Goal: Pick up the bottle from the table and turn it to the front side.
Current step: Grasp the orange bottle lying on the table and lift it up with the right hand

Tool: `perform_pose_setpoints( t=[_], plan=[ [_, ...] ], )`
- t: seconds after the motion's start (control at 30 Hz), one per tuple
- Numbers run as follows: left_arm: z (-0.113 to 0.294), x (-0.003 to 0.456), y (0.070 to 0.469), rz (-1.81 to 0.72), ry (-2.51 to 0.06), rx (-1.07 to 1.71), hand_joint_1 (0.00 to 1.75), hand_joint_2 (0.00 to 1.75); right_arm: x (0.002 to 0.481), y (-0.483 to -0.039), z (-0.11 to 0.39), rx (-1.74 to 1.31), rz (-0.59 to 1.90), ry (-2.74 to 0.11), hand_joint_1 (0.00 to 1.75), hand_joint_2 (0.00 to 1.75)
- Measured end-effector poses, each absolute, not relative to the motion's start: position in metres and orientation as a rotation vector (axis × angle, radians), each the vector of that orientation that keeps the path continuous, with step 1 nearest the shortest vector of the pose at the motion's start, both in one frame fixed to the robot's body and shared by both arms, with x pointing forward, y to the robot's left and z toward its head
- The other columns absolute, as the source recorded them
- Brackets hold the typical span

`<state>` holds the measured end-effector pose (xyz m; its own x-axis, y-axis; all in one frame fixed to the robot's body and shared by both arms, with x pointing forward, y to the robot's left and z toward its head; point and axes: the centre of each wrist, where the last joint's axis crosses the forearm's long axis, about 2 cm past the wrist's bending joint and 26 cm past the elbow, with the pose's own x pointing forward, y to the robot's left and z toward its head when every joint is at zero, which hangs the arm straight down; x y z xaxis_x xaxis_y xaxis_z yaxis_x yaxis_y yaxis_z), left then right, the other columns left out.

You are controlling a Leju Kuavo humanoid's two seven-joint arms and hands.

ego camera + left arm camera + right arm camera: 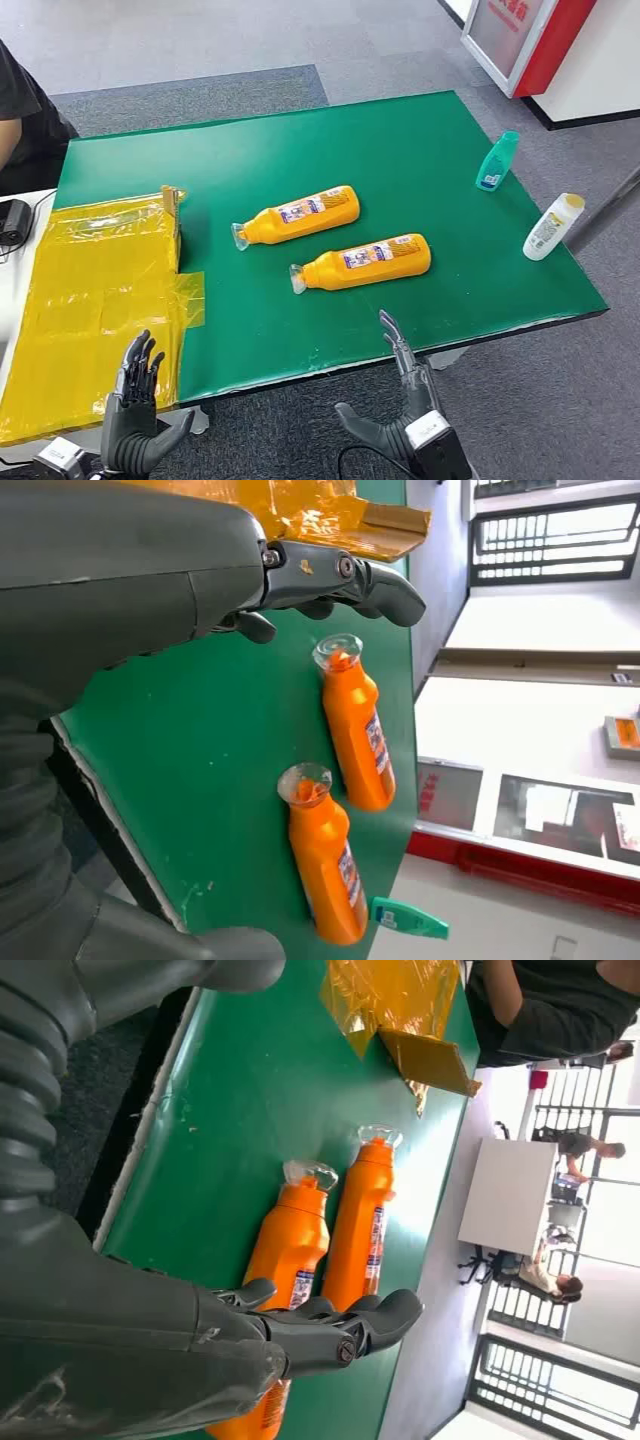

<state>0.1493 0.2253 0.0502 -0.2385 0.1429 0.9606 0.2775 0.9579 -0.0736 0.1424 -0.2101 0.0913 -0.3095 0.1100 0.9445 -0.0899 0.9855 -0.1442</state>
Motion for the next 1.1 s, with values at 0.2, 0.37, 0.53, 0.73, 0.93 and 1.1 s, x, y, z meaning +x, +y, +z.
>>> perform_pose_setpoints(
  t=[0.2, 0.37, 0.53, 0.73, 0.93, 1.1],
  plan=[
    [0.05, 0.149, 0.226, -0.129, -1.819, -0.308, 0.0, 1.75, 0.142, -0.21, 0.092, -0.01, 0.205, -1.874, 0.0, 1.75],
    [0.051, 0.15, 0.227, -0.131, -1.82, -0.303, 0.0, 1.75, 0.142, -0.21, 0.092, -0.031, 0.233, -1.871, 0.0, 1.75],
    [0.049, 0.147, 0.232, -0.138, -1.808, -0.279, 0.0, 1.75, 0.143, -0.212, 0.1, -0.238, 0.4, -1.832, 0.0, 1.75],
    [0.048, 0.147, 0.24, -0.128, -1.792, -0.253, 0.0, 1.75, 0.153, -0.22, 0.115, -0.321, 0.479, -1.779, 0.0, 1.75],
    [0.048, 0.15, 0.245, -0.122, -1.788, -0.253, 0.0, 1.75, 0.17, -0.235, 0.125, -0.395, 0.546, -1.761, 0.0, 1.75],
    [0.049, 0.156, 0.247, -0.143, -1.8, -0.269, 0.0, 1.75, 0.196, -0.256, 0.135, -0.466, 0.659, -1.701, 0.0, 1.75]
  ],
)
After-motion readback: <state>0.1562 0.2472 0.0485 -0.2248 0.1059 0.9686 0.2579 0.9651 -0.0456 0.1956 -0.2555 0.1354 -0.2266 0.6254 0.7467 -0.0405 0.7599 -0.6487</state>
